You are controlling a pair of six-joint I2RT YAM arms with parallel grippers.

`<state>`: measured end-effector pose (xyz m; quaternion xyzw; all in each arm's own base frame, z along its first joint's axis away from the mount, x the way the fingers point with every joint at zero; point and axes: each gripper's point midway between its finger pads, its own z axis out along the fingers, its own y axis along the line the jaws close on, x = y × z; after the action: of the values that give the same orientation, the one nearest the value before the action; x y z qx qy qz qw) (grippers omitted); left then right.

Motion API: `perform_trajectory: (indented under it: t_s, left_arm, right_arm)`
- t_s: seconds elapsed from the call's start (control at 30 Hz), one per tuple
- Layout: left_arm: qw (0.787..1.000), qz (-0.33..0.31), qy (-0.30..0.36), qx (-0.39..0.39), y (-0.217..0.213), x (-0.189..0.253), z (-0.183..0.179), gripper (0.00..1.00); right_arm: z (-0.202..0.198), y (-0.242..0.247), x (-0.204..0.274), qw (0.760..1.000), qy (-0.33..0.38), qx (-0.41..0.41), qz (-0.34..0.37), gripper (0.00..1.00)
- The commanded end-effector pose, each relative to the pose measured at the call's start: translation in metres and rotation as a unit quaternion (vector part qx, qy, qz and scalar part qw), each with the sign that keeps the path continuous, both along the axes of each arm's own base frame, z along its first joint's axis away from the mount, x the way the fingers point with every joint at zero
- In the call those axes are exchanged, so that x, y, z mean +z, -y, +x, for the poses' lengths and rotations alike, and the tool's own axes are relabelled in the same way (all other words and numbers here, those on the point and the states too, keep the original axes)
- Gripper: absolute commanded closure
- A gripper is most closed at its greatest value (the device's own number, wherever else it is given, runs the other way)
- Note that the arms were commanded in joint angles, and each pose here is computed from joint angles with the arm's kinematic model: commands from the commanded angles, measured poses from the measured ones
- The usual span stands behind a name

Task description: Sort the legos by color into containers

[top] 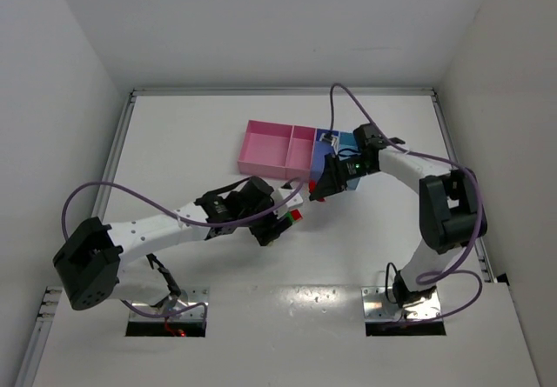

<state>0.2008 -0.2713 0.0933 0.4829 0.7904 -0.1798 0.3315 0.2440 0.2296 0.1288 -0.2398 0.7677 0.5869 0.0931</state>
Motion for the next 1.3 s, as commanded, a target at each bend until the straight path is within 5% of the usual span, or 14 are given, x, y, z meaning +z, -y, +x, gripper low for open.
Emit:
perform_trajectory:
  t_s: [0.0, 0.17, 0.27, 0.4, 0.57, 0.97, 1.27]
  left_arm:
    - [0.999, -0.018, 0.021, 0.017, -0.004, 0.014, 0.010, 0.76]
    - [1.000, -0.010, 0.015, 0.022, -0.009, 0.007, 0.009, 0.76]
    - [1.000, -0.010, 0.015, 0.022, -0.009, 0.007, 0.009, 0.76]
    - [0.999, -0.014, 0.018, 0.027, -0.010, 0.008, 0.013, 0.76]
    - [0.999, -0.014, 0.018, 0.032, -0.012, 0.008, 0.016, 0.76]
    - [0.993, -0.032, 0.029, 0.114, -0.038, 0.019, 0.049, 0.76]
    - [0.987, -0.040, 0.013, 0.153, -0.057, 0.017, 0.064, 0.76]
  right_arm:
    - [0.015, 0.008, 0.031, 0.997, 0.072, -0.006, 0.034, 1.00]
    - [0.021, 0.018, 0.023, 0.994, 0.107, -0.027, -0.017, 1.00]
    - [0.053, 0.033, -0.001, 0.976, 0.152, -0.105, -0.114, 1.00]
    - [0.120, 0.075, 0.006, 0.903, 0.259, -0.256, -0.228, 1.00]
    - [0.170, 0.111, 0.032, 0.842, 0.293, -0.357, -0.280, 1.00]
    - [0.176, 0.040, 0.015, 0.899, 0.222, -0.315, -0.207, 1.00]
    - [0.219, -0.005, 0.000, 0.878, 0.207, -0.359, -0.239, 1.00]
